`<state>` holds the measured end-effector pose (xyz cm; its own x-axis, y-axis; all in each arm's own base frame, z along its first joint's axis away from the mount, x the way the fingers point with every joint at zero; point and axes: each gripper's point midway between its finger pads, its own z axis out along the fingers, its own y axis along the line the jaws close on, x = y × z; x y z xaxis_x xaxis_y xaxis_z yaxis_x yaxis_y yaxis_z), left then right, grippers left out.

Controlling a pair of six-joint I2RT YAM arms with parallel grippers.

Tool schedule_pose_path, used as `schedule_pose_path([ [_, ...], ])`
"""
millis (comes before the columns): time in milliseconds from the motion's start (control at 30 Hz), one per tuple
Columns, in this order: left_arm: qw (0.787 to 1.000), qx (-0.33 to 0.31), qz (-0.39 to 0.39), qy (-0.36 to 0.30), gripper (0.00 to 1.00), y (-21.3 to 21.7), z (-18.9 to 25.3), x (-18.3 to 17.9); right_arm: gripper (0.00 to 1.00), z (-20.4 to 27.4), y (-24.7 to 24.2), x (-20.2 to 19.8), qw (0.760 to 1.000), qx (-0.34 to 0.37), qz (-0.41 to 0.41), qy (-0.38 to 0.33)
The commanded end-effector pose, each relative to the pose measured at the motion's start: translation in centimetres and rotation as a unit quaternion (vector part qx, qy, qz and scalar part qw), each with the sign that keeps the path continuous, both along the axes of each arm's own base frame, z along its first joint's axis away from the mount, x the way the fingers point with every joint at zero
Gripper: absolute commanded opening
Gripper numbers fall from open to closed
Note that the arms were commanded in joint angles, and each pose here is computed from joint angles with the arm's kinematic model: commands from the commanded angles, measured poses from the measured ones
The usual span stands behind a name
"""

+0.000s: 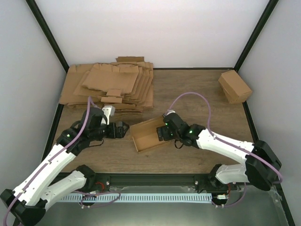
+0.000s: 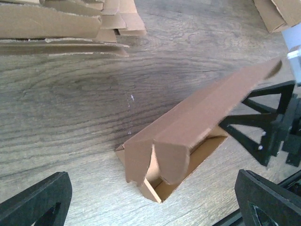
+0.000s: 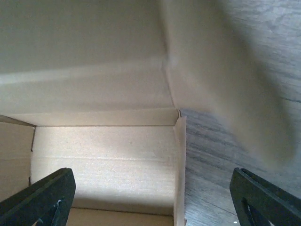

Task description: Fold the paper box

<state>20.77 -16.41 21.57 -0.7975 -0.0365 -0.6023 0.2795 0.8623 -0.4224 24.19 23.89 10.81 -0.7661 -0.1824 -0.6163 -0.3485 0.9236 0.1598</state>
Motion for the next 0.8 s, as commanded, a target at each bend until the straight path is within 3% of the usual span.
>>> schedule_pose_path([
  [0,0.999,-0.020,0.023,0.022,0.96,0.0,-1.3,-0.1,0.93,3.9,0.5,1.1,0.998,0.038,0.040,-0.028],
  [233,0.997,-0.043,0.021,0.055,0.88,-1.1,-3.7,-0.2,0.93,6.8,-1.4,4.5,0.997,0.054,0.032,-0.033],
  [567,0.991,-0.088,-0.059,0.083,0.80,-3.7,-4.5,-1.9,0.90,6.4,-0.5,5.9,0.996,0.051,0.070,-0.026],
  [767,0.992,-0.074,-0.045,0.090,0.66,-3.6,-5.4,-1.4,0.81,6.2,0.4,6.2,0.993,0.044,0.101,-0.028],
])
